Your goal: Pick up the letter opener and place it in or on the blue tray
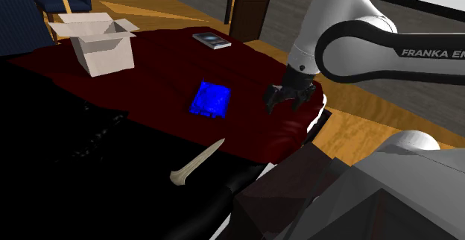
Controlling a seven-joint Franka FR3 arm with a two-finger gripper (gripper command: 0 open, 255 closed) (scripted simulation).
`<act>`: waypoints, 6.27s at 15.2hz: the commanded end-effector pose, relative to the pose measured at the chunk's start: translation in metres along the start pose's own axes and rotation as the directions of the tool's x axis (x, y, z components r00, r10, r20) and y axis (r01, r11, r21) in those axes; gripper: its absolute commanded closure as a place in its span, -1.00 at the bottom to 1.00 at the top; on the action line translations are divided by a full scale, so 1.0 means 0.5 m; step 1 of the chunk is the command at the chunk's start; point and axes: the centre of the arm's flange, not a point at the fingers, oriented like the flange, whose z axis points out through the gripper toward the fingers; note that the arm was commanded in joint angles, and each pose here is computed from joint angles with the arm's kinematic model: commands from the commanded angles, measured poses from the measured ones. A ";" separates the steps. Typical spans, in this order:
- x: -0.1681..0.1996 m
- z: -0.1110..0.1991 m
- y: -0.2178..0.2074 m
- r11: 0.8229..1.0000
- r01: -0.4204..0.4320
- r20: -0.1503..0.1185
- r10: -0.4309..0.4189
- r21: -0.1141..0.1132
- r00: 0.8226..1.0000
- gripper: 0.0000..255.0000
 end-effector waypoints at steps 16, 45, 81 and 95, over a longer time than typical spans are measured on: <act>0.007 0.293 -0.319 0.773 -0.634 0.049 0.632 0.017 0.773 -1.00; 0.069 0.495 -0.446 0.563 -0.826 0.071 0.824 0.013 0.562 1.00; 0.310 0.263 -0.367 0.563 -0.826 0.071 0.824 0.013 0.562 1.00; 0.664 0.274 -0.258 0.563 -0.826 0.071 0.824 0.013 0.562 1.00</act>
